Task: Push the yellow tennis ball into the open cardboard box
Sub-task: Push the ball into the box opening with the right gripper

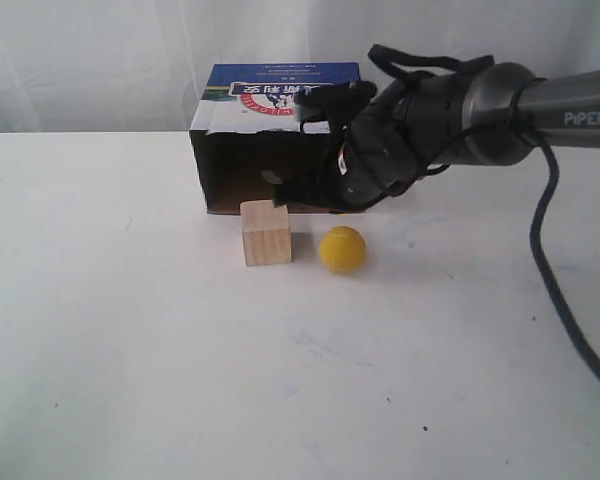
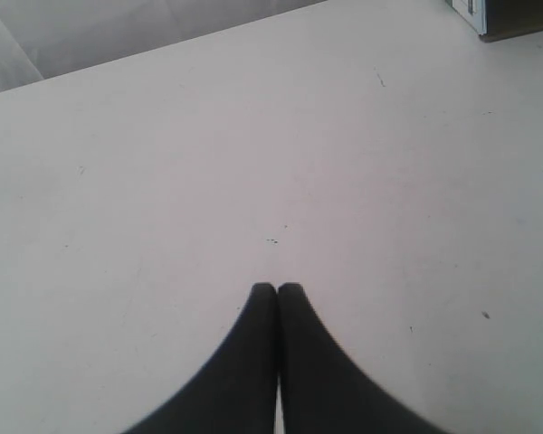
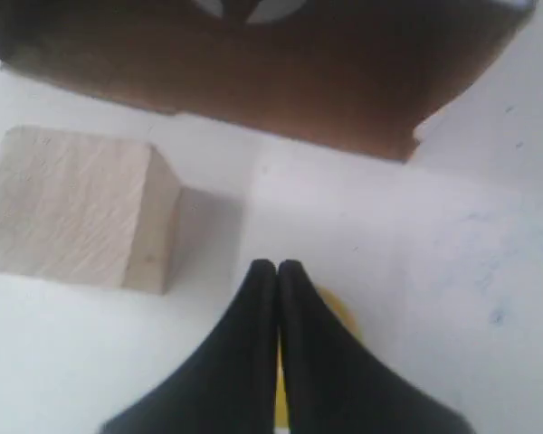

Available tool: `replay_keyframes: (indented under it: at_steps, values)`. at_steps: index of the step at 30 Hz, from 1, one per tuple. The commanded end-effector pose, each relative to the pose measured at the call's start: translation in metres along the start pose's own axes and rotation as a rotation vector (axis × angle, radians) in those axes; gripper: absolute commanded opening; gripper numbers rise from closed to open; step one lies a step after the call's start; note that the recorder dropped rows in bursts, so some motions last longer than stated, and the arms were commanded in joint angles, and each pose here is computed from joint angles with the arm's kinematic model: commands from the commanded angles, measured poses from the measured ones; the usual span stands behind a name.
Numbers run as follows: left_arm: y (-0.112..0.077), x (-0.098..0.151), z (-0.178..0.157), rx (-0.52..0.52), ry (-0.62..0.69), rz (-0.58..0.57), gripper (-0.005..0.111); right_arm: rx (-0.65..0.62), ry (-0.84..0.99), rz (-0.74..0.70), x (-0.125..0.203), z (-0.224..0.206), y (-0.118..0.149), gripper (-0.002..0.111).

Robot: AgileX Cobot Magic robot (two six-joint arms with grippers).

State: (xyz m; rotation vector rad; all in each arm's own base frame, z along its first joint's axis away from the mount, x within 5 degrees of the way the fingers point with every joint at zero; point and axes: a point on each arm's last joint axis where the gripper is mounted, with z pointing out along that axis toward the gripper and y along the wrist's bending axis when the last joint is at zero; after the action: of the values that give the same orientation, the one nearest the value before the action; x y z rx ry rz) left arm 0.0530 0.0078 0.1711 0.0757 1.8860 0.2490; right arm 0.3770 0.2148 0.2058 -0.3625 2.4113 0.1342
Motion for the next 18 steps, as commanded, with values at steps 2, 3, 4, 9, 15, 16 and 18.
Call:
replay_keyframes:
  at_steps: [2, 3, 4, 9, 15, 16, 18]
  values:
    - [0.0, 0.0, 0.0, 0.005, -0.009, 0.0, 0.0, -0.008, 0.066, -0.058, 0.023, 0.023, 0.01, 0.0]
    - [0.0, 0.0, 0.0, 0.005, -0.009, 0.0, 0.0, -0.003, 0.06, -0.075, 0.023, 0.026, 0.008, 0.0]
    - [0.0, 0.0, 0.0, 0.005, -0.009, 0.0, 0.0, 0.0, 0.054, -0.082, 0.023, 0.027, 0.007, 0.0]
    - [0.0, 0.0, 0.0, 0.005, -0.009, 0.0, 0.0, 0.02, 0.006, -0.043, 0.017, 0.035, -0.014, 0.0]
    - [0.0, 0.0, 0.0, 0.005, -0.009, 0.0, 0.0, 0.027, 0.036, -0.04, 0.023, 0.045, -0.016, 0.0]
    - [0.0, 0.0, 0.0, 0.005, -0.009, 0.0, 0.0, 0.026, 0.035, -0.04, 0.024, 0.045, -0.016, 0.0]
    - [0.0, 0.0, 0.0, 0.005, -0.009, 0.0, 0.0, 0.025, 0.033, -0.04, 0.023, 0.045, -0.016, 0.0]
